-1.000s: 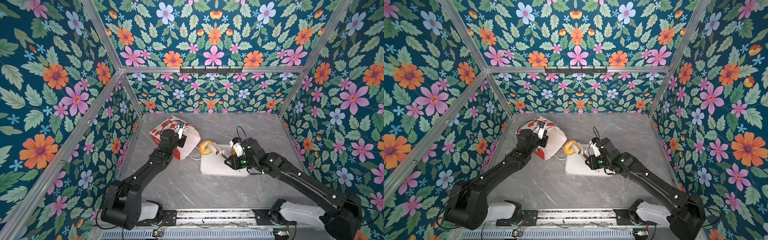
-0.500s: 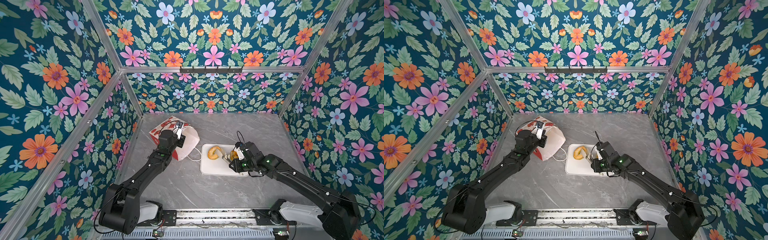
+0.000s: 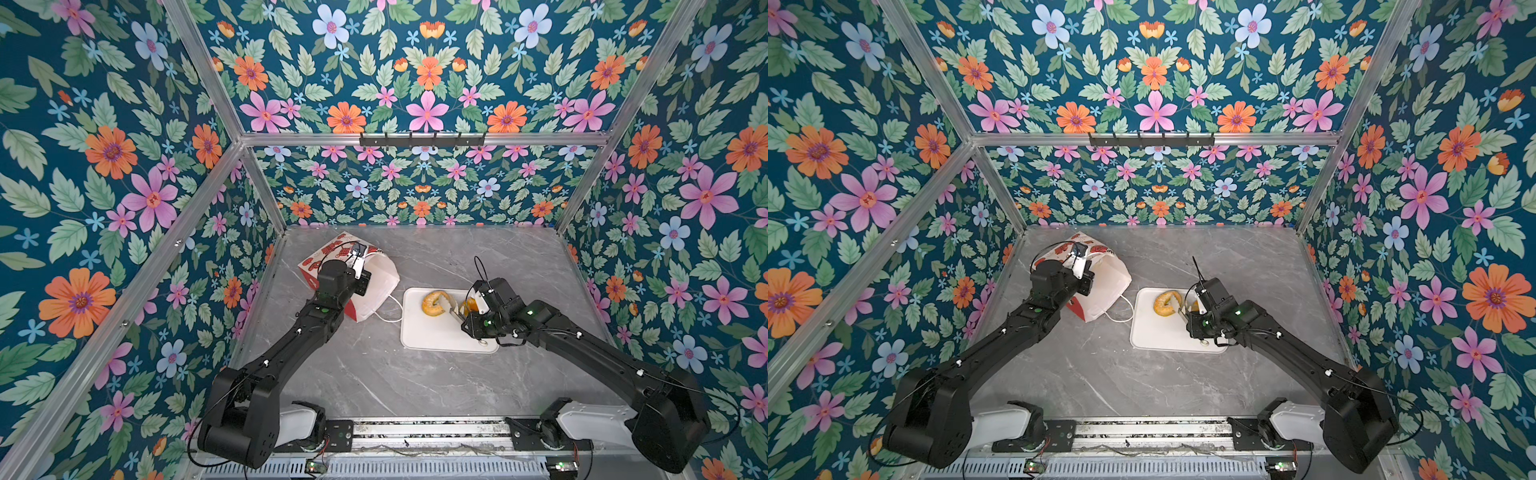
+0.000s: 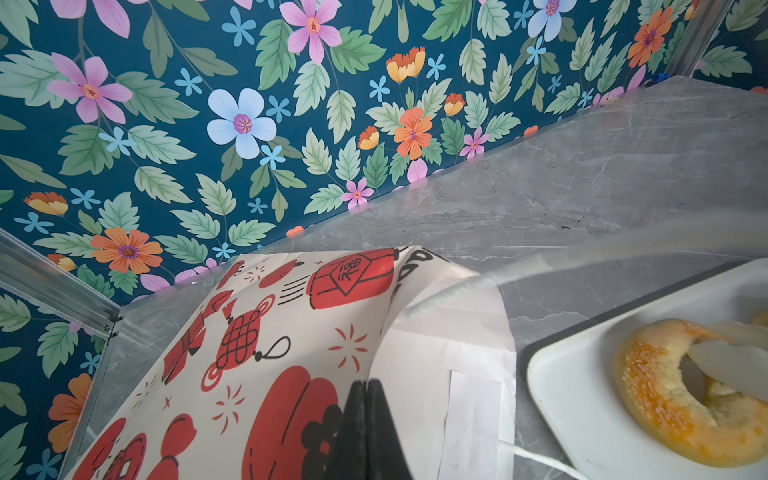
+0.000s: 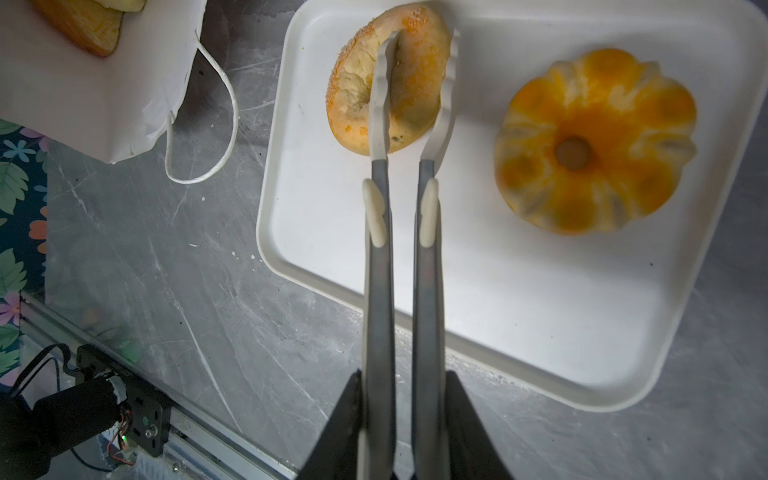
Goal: Take the fake bread out of the paper bag
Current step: 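Pull the golden bagel out and lower it onto the white tray, then open the tongs and release the bagel on the tray with the right gripper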
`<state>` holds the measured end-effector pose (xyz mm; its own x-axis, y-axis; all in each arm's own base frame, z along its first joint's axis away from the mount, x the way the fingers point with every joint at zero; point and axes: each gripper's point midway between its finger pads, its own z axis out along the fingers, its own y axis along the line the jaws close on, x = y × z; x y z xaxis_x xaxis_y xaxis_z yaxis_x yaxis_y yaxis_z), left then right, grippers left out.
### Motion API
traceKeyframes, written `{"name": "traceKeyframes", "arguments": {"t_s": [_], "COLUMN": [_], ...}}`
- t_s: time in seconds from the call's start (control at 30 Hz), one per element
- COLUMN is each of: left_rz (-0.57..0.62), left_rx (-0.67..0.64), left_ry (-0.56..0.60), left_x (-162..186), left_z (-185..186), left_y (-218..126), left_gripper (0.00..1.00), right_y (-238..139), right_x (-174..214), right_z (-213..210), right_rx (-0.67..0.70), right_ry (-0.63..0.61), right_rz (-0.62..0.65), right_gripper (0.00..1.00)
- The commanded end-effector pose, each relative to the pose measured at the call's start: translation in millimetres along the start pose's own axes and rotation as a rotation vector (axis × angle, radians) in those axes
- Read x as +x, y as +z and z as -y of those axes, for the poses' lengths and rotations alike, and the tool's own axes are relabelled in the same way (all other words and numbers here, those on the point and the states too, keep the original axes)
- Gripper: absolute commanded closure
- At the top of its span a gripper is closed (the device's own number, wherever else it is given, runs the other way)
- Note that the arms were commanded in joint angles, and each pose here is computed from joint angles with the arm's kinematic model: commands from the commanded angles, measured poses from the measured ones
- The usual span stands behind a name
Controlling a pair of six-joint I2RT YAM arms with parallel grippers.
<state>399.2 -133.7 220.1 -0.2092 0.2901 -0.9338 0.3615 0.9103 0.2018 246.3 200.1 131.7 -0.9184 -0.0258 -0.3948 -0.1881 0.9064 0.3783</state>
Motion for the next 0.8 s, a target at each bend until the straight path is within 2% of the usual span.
{"name": "traceKeyframes", "arguments": {"t_s": [0.0, 0.37, 0.77], "left_rz": [0.021, 0.014, 0.017], "left_rx": [-0.012, -0.013, -0.016], "left_ry": [-0.011, -0.008, -0.006], "left_x": [-4, 0, -1], "left_z": [-2, -2, -2], "left_y": [1, 4, 3], "left_gripper": [1.00, 1.00, 1.00], "right_y": [-5, -5, 7], "right_x": [-5, -3, -12], "right_z": [3, 4, -8], "right_rx": [0.024, 0.032, -0.020], "right_ry": [-0.006, -0.002, -0.008], "right_rz": [0.028, 0.016, 0.017], "right_gripper": [0.76, 0.65, 0.65]}}
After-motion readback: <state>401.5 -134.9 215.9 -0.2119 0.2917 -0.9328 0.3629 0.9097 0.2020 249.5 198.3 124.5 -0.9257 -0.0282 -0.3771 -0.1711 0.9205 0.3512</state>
